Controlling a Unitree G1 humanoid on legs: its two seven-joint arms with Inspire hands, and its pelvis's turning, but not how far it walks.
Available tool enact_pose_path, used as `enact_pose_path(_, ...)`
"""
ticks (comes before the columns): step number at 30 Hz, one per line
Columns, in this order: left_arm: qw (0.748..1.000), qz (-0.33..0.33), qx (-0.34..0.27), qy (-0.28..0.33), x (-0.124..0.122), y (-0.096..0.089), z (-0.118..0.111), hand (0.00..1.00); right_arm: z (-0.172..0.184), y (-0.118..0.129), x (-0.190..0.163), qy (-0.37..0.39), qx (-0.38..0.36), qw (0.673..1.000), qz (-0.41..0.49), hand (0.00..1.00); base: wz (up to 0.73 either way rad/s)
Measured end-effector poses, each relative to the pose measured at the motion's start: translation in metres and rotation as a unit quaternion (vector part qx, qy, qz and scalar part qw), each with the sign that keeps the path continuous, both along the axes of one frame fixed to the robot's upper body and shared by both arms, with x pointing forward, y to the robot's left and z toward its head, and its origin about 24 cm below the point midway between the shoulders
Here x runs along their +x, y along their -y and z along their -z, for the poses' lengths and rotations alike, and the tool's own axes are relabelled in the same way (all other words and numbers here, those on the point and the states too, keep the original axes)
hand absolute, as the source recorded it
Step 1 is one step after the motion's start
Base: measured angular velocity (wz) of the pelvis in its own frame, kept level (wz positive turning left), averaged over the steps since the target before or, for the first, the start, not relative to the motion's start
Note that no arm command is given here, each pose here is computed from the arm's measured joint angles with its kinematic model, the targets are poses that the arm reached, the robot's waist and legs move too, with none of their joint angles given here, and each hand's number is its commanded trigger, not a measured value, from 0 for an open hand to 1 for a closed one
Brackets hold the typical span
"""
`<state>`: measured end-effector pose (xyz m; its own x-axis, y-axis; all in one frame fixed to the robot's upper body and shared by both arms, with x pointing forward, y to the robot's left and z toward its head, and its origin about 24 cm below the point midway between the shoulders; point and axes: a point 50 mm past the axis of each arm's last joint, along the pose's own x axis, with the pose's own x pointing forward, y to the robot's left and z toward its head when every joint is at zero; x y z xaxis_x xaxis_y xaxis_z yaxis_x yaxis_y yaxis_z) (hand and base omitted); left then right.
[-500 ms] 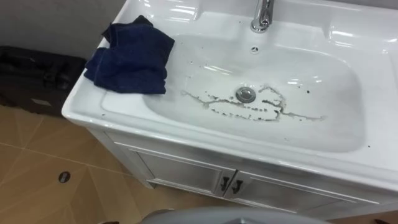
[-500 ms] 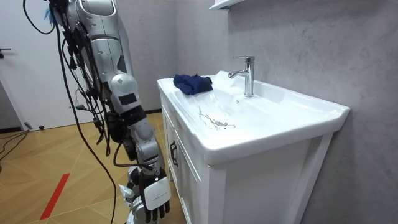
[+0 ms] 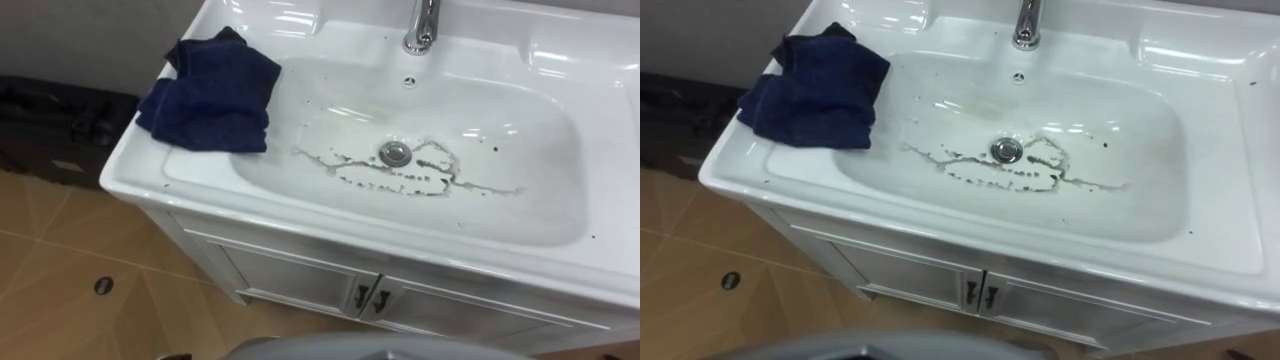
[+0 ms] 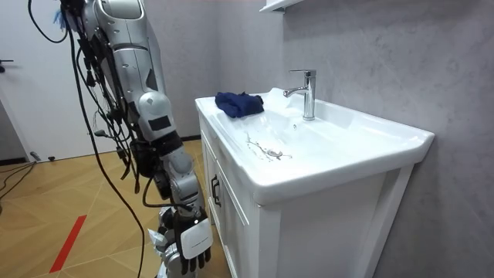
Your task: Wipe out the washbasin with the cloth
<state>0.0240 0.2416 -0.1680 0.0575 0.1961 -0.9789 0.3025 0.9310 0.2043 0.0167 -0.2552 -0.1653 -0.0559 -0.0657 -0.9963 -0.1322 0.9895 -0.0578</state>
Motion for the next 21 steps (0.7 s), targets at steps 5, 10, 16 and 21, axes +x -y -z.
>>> enact_pose_path(5,1.000,-0.002,0.009,0.003,-0.001,-0.001,0.000,0.00,0.000,-0.001,0.001,-0.001,0.002,1.000,-0.004,0.00,0.01)
enact_pose_path(10,0.999,-0.028,0.020,0.011,-0.001,-0.005,-0.001,0.00,0.001,-0.002,0.001,-0.002,0.005,1.000,-0.008,0.00,0.07)
enact_pose_path(16,0.994,-0.098,0.038,0.030,-0.006,-0.009,-0.002,0.00,0.002,-0.006,0.001,-0.006,0.010,1.000,-0.024,0.00,0.15)
enact_pose_path(21,0.977,-0.198,0.061,0.052,-0.016,-0.015,-0.003,0.00,0.002,-0.006,-0.001,-0.011,0.009,1.000,-0.023,0.00,0.21)
